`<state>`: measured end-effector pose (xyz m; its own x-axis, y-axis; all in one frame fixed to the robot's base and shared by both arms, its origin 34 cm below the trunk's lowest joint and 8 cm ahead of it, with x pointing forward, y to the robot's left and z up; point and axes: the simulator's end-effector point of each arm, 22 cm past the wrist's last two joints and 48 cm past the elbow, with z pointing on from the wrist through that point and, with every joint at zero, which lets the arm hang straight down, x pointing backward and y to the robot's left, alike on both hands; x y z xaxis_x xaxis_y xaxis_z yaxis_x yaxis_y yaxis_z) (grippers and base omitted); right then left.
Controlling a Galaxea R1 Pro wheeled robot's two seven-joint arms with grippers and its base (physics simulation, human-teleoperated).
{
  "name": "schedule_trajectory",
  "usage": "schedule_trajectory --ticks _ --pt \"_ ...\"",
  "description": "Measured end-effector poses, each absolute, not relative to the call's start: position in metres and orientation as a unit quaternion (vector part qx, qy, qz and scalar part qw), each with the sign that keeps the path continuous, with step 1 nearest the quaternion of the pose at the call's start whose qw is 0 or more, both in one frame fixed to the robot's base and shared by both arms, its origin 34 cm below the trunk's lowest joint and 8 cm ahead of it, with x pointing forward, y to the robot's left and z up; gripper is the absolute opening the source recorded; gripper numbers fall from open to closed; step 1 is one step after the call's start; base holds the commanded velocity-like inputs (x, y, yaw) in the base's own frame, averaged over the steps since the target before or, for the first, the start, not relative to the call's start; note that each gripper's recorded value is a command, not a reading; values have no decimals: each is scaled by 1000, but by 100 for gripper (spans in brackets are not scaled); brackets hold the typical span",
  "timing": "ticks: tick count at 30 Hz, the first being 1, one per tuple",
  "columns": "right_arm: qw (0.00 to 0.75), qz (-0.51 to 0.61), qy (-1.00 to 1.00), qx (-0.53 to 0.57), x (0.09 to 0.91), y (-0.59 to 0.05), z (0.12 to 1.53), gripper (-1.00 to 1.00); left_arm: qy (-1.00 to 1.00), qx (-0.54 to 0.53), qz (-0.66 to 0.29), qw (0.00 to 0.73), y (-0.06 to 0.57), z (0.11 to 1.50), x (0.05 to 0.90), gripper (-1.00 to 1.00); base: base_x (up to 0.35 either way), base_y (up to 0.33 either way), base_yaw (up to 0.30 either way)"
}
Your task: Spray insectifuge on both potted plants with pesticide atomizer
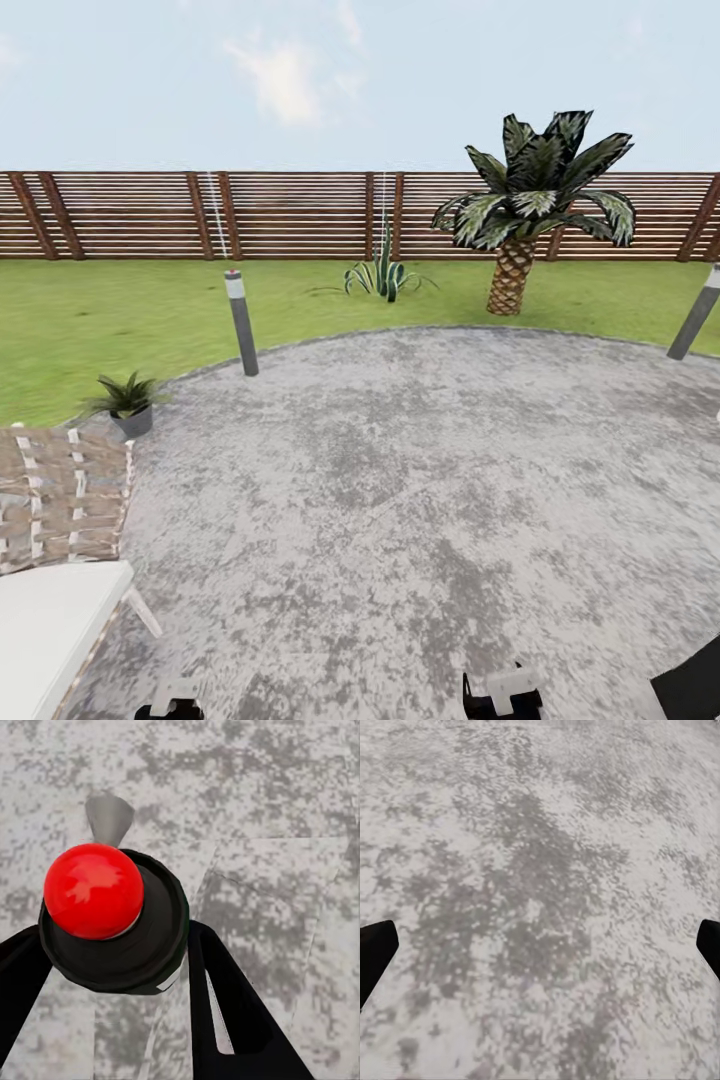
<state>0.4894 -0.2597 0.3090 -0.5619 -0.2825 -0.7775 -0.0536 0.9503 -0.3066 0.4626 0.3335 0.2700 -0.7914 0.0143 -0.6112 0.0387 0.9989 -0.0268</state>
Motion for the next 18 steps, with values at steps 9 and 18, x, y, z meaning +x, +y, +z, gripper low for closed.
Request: schedule_trajectory --ticks 9,18 --pt "458 -125 875 -96 489 -260 309 100 946 14 -19 323 333 270 463 -100 335 0 0" --pt "458 -125 875 -96 489 -260 309 100 946 14 -19 323 333 270 463 -100 335 0 0"
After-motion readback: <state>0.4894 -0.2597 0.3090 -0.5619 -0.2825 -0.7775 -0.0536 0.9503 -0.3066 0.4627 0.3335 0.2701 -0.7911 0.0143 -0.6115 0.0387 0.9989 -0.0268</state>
